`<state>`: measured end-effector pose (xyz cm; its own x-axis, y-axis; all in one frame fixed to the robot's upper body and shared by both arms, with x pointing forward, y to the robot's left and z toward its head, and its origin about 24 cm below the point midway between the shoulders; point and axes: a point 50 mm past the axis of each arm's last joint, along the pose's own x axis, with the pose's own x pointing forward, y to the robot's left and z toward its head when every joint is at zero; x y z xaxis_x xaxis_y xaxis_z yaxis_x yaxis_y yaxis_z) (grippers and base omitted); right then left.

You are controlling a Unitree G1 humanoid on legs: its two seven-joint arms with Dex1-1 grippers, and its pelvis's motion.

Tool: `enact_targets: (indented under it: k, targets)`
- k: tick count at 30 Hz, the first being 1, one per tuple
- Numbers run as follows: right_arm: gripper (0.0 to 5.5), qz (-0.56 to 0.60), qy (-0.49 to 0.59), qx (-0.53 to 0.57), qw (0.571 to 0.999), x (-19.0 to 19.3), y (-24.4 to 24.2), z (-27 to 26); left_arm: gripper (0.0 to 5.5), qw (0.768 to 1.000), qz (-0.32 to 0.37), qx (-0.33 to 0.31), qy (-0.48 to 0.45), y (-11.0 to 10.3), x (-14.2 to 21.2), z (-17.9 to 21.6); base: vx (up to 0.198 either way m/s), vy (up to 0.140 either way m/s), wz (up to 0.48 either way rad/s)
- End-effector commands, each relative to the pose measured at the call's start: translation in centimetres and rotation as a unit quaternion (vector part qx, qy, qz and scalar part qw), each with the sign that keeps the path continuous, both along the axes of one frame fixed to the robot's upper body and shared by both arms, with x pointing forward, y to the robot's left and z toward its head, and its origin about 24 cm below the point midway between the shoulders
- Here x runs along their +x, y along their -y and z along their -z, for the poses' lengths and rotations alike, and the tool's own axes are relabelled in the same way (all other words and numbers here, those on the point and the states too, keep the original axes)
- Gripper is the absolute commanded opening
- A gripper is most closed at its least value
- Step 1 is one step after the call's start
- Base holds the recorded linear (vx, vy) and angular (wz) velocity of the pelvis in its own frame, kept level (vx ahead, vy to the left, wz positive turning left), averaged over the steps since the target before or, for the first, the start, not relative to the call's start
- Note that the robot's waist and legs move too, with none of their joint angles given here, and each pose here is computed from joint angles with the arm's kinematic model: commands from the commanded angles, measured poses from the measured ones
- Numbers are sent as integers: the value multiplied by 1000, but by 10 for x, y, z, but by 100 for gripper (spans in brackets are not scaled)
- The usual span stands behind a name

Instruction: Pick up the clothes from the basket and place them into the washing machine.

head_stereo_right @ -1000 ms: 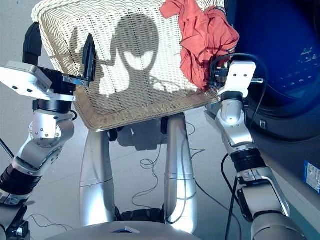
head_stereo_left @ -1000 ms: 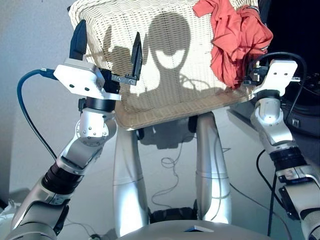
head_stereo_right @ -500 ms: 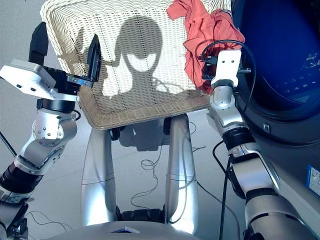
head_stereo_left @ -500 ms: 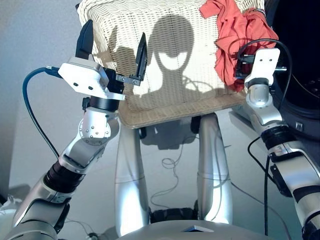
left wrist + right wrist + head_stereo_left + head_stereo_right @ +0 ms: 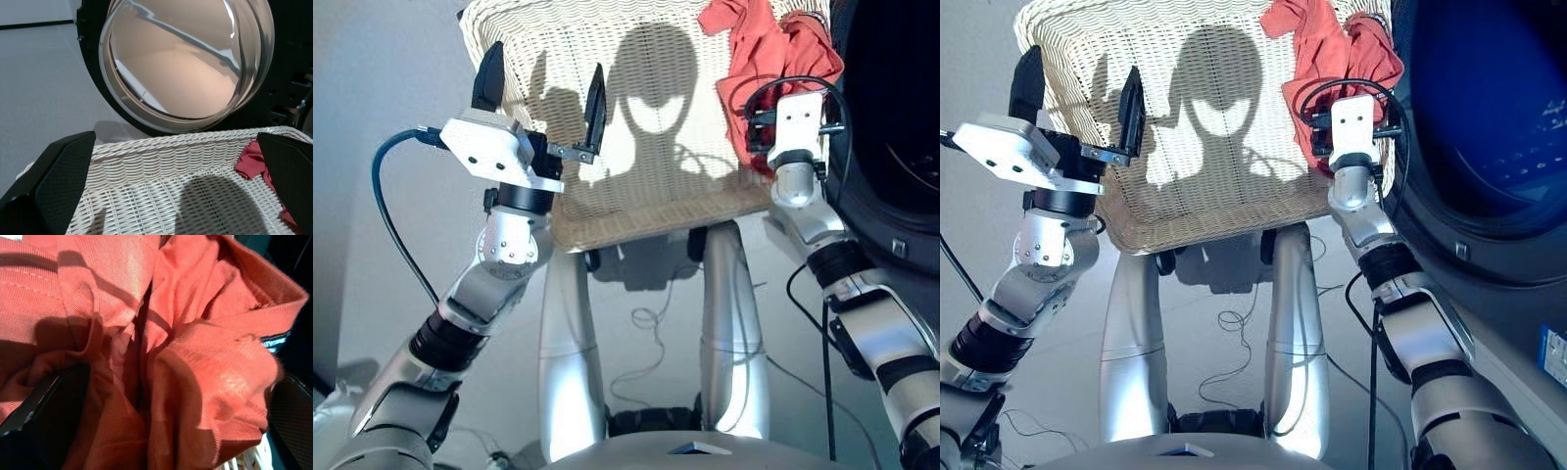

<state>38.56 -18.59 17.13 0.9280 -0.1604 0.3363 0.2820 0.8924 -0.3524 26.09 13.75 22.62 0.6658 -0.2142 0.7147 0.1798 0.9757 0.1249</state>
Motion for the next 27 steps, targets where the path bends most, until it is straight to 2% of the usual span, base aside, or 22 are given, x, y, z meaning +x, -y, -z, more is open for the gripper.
enact_targets:
  k: [1, 11, 27]
  targets:
    - [550, -52, 5, -45, 998, -6, -27, 6, 550, 996, 27, -24, 75, 5, -21, -22, 0, 0, 0]
    - [550, -58, -13, -50, 997, -11, -29, 21, 550, 997, 24, -26, 68, 5, -20, -18, 23, 2, 3]
    - [550, -17, -116, -52, 992, 27, -18, 13, 550, 996, 62, -31, 50, 9, -22, -16, 0, 0, 0]
